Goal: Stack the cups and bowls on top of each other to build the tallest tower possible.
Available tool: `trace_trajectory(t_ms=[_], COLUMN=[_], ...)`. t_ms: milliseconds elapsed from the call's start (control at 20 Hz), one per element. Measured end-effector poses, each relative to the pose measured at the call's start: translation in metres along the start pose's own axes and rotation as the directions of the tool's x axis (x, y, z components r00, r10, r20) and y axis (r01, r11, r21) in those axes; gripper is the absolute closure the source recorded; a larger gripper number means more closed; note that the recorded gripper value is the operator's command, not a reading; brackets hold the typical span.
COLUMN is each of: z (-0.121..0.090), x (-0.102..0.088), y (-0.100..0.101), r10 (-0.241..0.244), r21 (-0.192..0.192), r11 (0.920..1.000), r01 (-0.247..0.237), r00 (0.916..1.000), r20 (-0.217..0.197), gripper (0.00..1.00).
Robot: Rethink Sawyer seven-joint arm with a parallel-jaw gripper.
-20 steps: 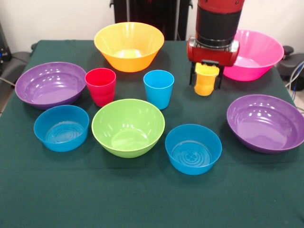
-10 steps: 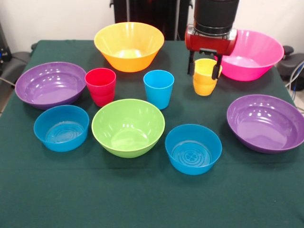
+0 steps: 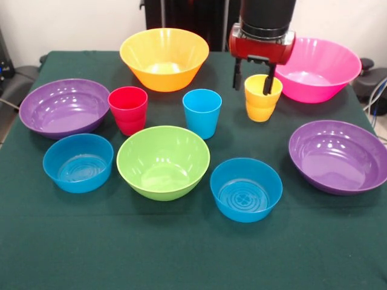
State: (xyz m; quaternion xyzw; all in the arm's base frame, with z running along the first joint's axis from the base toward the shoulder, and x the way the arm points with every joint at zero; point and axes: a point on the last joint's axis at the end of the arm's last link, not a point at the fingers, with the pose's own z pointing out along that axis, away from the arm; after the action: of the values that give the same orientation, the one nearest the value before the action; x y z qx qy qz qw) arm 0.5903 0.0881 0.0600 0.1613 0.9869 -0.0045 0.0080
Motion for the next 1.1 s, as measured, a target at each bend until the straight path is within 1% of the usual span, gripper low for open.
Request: trace_trajectory(t_ms=[100, 200, 500, 600, 850, 950, 1000, 1100], z=[0.003, 0.004, 0.01, 0.012, 0.016, 0.019, 0.019, 0.021], x=[0.008, 0.012, 0.03, 0.035, 0.036, 0.034, 0.034, 0.032], y=[-0.006, -0.008, -0.019, -0.027, -0.04, -0.049, -0.05, -0.058], r10=[0.006, 0.008, 0.022, 0.037, 0.054, 0.062, 0.063, 0.071], r21=[0.009, 0.013, 0.024, 0.028, 0.033, 0.036, 0.036, 0.039], r11=[0.9999, 0.9999, 0.9995, 0.999, 0.9981, 0.9976, 0.9975, 0.9969], r01=[-0.006, -0.007, -0.021, -0.035, -0.052, -0.06, -0.06, -0.068], r00=[0.9998, 0.9997, 0.9977, 0.9965, 0.9958, 0.9959, 0.9959, 0.9954], r20=[-0.017, -0.025, -0.065, -0.075, -0.074, -0.065, -0.065, -0.064], gripper=[0.0, 0.0, 0.0, 0.0, 0.0, 0.0, 0.0, 0.0])
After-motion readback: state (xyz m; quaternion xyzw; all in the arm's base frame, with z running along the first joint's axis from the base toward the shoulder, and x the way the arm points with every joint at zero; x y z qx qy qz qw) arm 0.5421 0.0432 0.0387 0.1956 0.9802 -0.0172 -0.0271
